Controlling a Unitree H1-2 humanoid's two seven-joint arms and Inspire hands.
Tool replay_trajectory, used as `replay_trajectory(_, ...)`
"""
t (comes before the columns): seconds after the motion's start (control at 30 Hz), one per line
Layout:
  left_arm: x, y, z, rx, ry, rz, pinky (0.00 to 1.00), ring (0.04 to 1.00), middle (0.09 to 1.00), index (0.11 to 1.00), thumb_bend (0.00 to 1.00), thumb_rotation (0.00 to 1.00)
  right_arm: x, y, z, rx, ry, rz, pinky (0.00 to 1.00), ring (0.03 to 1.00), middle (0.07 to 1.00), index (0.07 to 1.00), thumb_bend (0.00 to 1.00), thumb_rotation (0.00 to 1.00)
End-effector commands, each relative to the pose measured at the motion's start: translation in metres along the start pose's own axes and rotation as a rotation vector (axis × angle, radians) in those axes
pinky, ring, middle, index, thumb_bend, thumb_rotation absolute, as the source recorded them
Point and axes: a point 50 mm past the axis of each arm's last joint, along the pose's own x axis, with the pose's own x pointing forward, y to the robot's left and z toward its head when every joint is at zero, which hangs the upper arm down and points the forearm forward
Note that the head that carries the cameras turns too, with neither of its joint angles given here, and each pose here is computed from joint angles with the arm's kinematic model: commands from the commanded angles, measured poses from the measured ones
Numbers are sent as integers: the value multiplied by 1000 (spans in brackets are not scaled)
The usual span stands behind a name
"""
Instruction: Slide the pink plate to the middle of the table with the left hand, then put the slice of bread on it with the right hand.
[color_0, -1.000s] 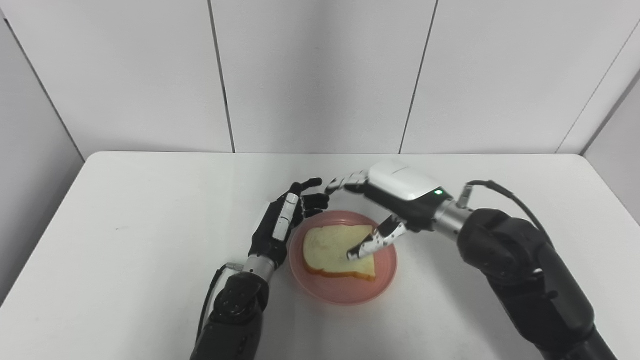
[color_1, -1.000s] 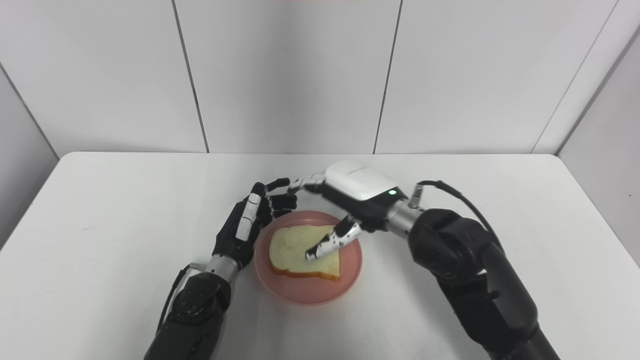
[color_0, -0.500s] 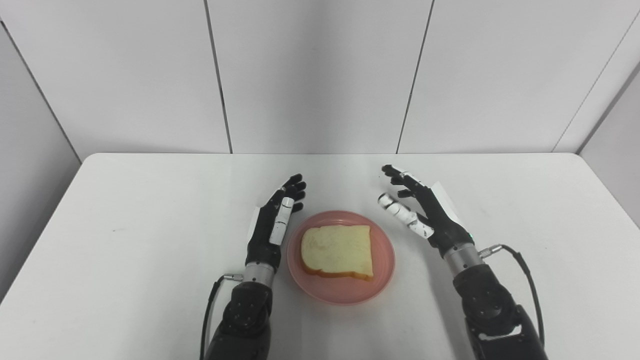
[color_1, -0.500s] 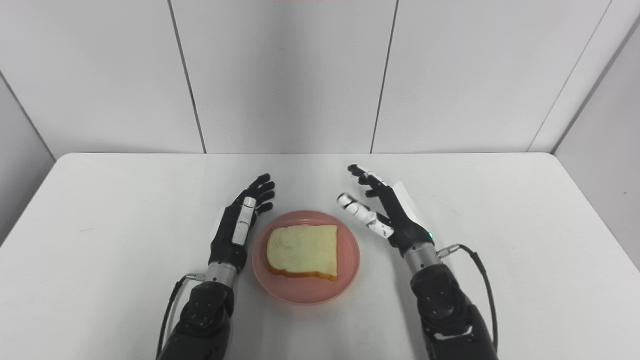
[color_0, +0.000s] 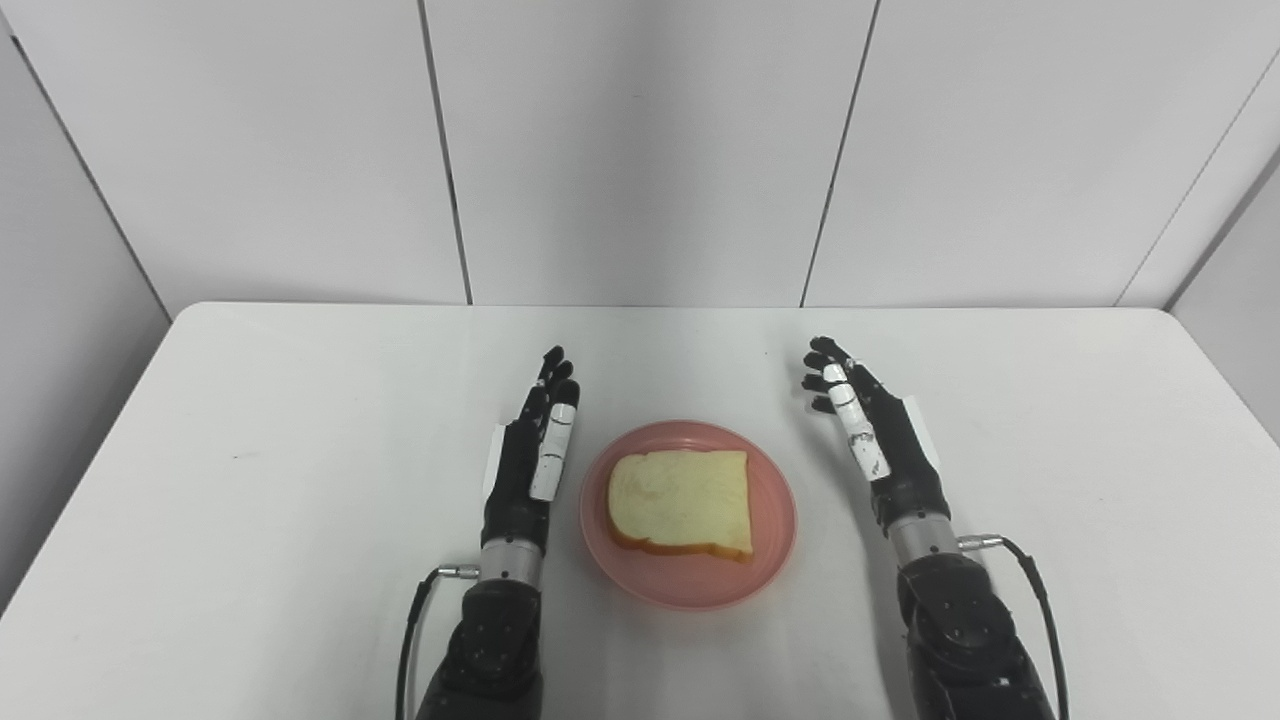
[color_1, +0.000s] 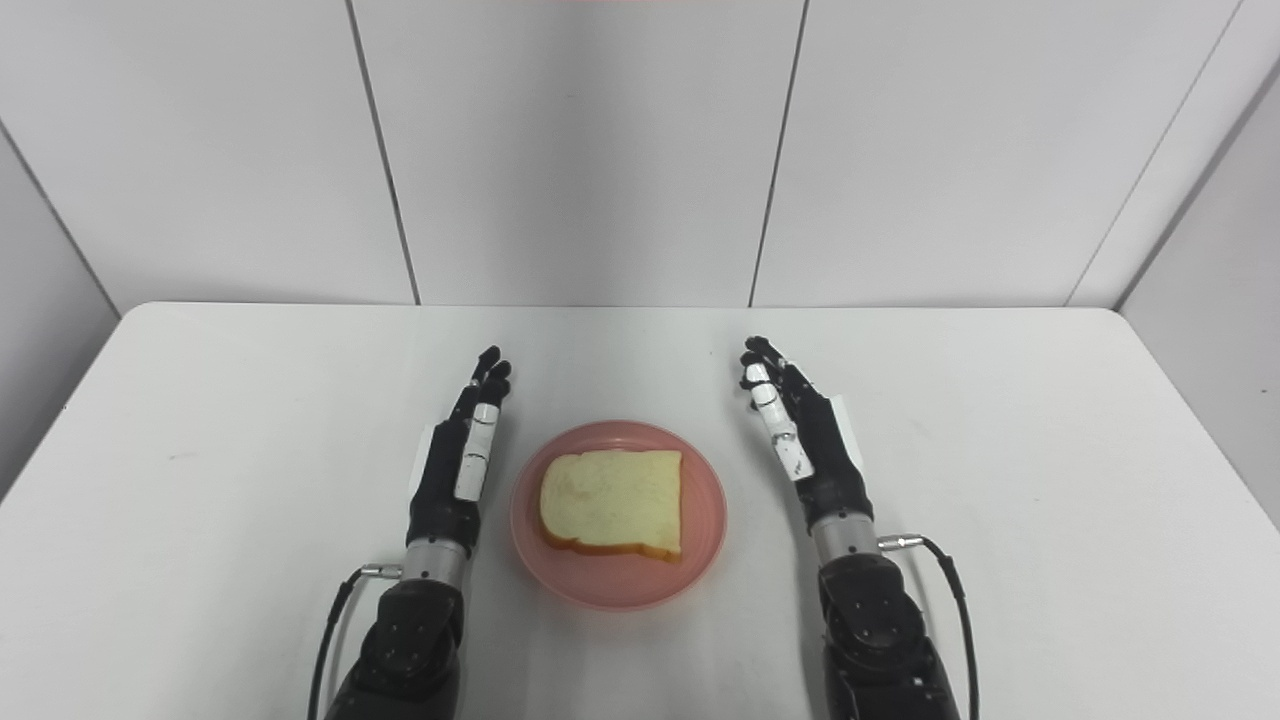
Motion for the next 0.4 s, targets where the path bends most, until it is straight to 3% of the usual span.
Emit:
replay_trajectory(0.0,2,-2,2,12,18,-32,998,966,979,963,840,1000,6,-1,11,-20,-63,-3,811,821,845,849,712,1000)
replay_trajectory(0.1,2,-1,3,4,38,-30,1000,975,987,981,876,1000,4,1,8,-33,-63,0,820,836,855,861,729,1000)
replay_trajectory(0.37,2,0,5,-16,42,-21,1000,982,994,1000,860,1000,0,5,4,-5,-39,6,840,871,880,886,720,1000)
